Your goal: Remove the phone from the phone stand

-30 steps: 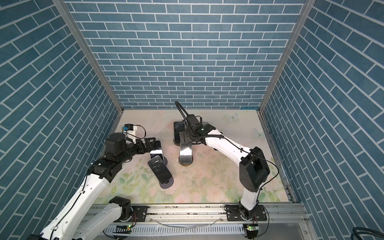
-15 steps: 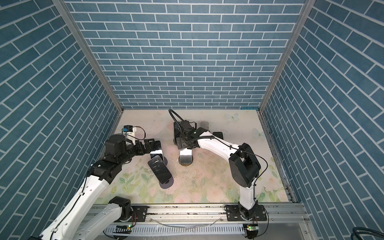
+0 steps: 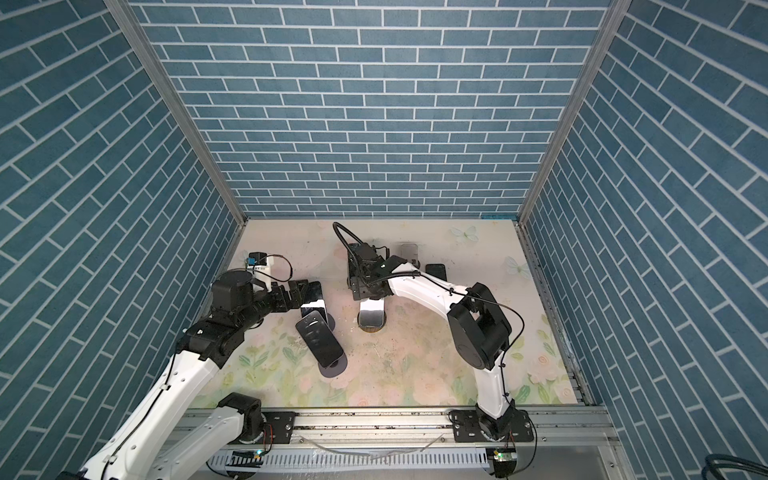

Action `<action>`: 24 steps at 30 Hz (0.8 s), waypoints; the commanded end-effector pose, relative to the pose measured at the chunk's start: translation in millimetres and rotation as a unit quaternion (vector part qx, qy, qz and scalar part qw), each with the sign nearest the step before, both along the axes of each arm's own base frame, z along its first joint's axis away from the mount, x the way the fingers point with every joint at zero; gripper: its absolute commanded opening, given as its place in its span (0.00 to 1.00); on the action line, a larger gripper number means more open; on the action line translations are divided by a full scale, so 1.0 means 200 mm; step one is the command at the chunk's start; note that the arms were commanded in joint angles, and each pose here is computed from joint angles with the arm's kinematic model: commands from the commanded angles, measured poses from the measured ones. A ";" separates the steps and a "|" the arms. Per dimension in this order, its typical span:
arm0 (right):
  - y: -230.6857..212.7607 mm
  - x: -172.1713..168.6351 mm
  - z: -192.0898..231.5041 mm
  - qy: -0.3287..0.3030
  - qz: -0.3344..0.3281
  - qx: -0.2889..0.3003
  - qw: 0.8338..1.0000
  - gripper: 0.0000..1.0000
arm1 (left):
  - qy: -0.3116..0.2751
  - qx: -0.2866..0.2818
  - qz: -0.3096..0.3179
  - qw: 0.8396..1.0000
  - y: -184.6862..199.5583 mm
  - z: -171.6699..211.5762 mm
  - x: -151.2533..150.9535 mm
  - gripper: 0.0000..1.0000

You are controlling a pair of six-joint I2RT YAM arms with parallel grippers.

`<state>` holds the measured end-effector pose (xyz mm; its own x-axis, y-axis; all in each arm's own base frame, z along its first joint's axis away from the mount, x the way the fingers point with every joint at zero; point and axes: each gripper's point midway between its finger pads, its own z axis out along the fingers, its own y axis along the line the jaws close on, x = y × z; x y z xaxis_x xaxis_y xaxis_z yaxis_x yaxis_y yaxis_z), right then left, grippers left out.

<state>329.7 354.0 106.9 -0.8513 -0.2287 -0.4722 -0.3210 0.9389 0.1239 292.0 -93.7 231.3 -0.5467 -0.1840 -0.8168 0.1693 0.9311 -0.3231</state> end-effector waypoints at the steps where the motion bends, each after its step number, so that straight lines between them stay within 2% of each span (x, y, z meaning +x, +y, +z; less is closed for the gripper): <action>1: 0.02 0.01 0.02 0.003 -0.026 0.003 1.000 0.91 | 0.004 0.010 -0.003 1.000 0.00 -0.03 -0.02 1.00; 12: 0.05 0.00 -0.01 0.011 -0.025 -0.001 1.000 0.78 | 0.004 0.010 -0.004 1.000 0.00 -0.03 -0.02 1.00; 18: 0.09 -0.01 0.04 0.002 0.001 0.023 1.000 0.59 | 0.006 0.011 -0.003 1.000 0.00 -0.04 -0.02 1.00; 24: 0.12 -0.02 0.13 -0.008 0.021 0.045 0.999 0.52 | 0.005 0.010 -0.002 1.000 0.00 -0.03 -0.02 1.00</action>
<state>326.2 366.6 101.7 -0.8635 -0.2162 -0.4557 -0.3160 0.9361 0.1545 292.3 -92.6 230.7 -0.5454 -0.1824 -0.8181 0.1649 0.9336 -0.3181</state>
